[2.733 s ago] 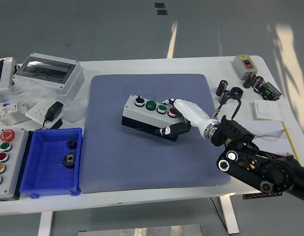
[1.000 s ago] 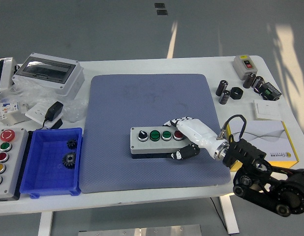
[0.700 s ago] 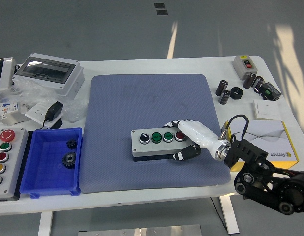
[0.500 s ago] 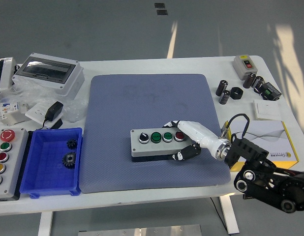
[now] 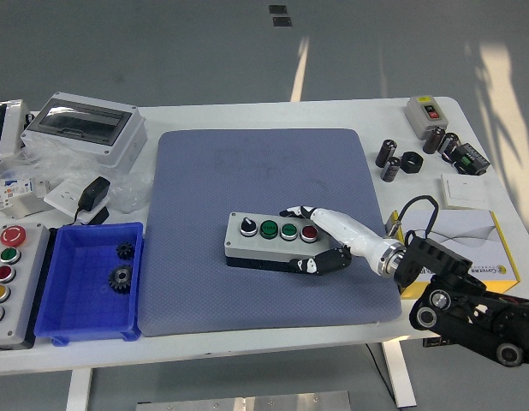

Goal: Pick up the button,place it on the desk,press the button,press the button

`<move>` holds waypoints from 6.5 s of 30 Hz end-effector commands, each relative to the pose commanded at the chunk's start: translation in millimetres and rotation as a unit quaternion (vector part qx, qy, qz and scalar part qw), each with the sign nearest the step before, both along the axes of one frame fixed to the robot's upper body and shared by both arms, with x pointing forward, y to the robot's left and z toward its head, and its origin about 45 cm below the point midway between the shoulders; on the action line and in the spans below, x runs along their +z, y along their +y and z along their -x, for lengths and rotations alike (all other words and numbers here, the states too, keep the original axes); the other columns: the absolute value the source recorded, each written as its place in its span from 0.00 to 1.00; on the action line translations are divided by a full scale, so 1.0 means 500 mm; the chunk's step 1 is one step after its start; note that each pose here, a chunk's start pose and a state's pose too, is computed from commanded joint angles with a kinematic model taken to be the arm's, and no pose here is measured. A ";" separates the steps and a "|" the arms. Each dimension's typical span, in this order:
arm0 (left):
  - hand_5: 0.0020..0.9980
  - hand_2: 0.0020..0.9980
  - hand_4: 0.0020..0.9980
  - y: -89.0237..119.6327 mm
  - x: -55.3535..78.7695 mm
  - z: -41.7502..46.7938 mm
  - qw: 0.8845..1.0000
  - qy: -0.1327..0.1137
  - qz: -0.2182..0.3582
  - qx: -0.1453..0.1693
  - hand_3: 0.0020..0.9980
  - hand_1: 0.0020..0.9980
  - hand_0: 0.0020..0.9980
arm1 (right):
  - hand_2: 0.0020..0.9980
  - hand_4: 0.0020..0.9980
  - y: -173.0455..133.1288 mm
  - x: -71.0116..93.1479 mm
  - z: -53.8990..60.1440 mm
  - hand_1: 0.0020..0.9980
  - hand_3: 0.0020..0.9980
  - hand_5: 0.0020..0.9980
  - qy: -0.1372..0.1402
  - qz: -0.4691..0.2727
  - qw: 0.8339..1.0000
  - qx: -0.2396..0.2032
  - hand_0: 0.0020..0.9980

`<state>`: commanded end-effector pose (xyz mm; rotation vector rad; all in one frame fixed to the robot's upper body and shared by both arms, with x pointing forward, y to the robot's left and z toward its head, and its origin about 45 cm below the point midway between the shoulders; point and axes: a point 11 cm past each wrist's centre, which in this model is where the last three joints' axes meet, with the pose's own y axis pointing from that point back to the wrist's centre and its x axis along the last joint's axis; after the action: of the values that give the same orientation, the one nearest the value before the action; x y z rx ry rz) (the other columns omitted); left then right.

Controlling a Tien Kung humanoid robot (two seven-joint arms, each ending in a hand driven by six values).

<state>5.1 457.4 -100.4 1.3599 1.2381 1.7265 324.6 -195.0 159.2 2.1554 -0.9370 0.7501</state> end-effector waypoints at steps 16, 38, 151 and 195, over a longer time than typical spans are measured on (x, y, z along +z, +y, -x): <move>0.20 0.56 0.62 -0.003 -0.001 -0.001 1.000 0.000 0.002 -0.001 0.62 0.58 0.62 | 0.94 0.53 -0.017 0.013 0.004 0.93 1.00 0.00 0.021 -0.003 1.000 0.009 1.00; 0.16 0.56 0.59 -0.005 -0.002 -0.001 1.000 -0.001 0.003 0.000 0.61 0.57 0.62 | 0.95 0.56 -0.031 0.014 -0.002 0.95 1.00 0.00 -0.001 0.036 0.999 0.023 1.00; 0.18 0.55 0.58 -0.032 -0.014 0.026 1.000 0.008 0.017 0.006 0.59 0.56 0.62 | 0.28 0.39 -0.187 0.129 -0.058 0.17 0.80 0.11 -0.021 -0.273 0.936 -0.219 0.02; 0.19 0.55 0.61 -0.016 -0.006 -0.030 0.999 -0.023 0.010 -0.034 0.60 0.57 0.62 | 0.80 0.90 -0.247 0.079 -0.006 0.82 0.80 0.88 -0.124 -0.454 0.808 -0.355 0.82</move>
<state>20.4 449.4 -103.3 1.3286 1.1676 1.6839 327.4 -318.5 198.5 2.1212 -2.4442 0.1754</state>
